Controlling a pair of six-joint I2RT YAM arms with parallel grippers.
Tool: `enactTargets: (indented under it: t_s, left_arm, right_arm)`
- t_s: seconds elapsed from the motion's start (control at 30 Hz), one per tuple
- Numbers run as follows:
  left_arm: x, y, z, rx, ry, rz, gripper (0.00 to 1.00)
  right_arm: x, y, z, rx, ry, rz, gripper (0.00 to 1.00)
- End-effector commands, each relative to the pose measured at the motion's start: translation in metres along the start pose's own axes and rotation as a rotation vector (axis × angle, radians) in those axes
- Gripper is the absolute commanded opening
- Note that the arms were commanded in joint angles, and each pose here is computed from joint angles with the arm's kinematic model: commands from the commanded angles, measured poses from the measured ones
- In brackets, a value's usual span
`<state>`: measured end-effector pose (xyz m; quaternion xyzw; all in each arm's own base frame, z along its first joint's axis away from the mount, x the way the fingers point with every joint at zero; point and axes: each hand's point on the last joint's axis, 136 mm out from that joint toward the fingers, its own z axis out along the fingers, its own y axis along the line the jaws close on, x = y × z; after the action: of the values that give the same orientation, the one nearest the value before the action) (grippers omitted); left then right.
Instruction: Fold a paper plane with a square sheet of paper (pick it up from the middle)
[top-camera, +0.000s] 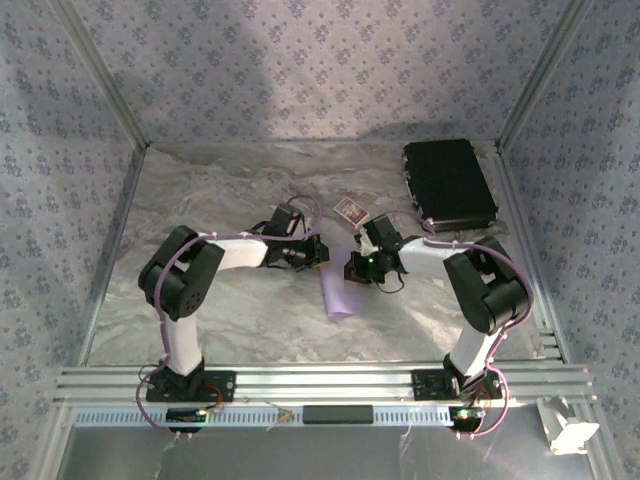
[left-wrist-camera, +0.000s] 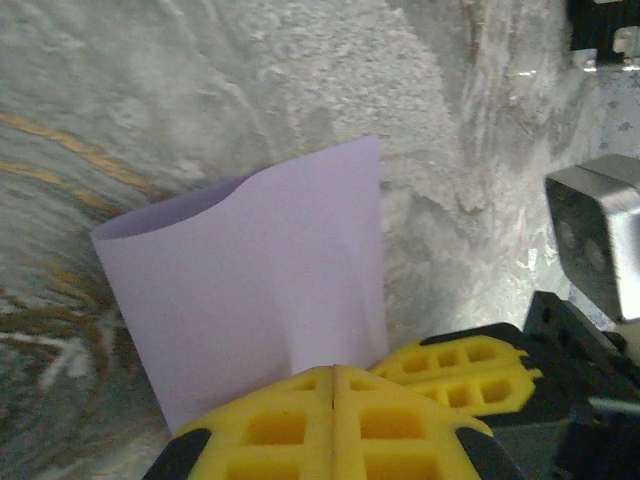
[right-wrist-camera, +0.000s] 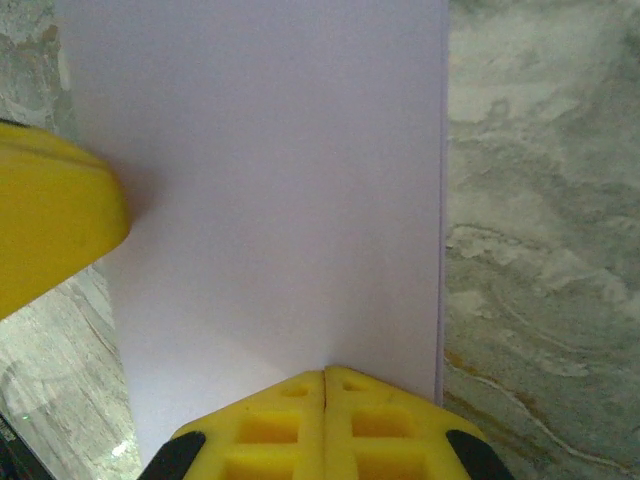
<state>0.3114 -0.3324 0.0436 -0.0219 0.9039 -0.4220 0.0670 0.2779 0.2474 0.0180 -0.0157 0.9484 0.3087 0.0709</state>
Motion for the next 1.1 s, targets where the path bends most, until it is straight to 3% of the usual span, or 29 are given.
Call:
enactTargets:
  t_s: [0.0, 0.4, 0.6, 0.77, 1.07]
  left_arm:
    - [0.006, 0.016, 0.003, -0.019, 0.027, 0.005, 0.03]
    - [0.02, 0.064, 0.007, -0.154, 0.057, 0.004, 0.06]
    - [0.003, 0.019, -0.014, -0.069, -0.004, 0.051, 0.14]
    - [-0.006, -0.014, -0.03, -0.018, -0.021, 0.094, 0.15]
    - [-0.016, -0.016, -0.025, 0.008, -0.005, 0.1, 0.1]
  right_arm:
    - [0.033, -0.036, 0.01, 0.149, 0.102, 0.074, 0.0]
    - [0.037, -0.046, 0.011, 0.181, 0.098, 0.087, 0.0]
    - [0.033, -0.042, 0.009, 0.174, 0.086, 0.082, 0.0]
    - [0.033, -0.042, 0.008, 0.17, 0.078, 0.076, 0.0]
    - [0.033, -0.041, 0.008, 0.158, 0.075, 0.077, 0.0]
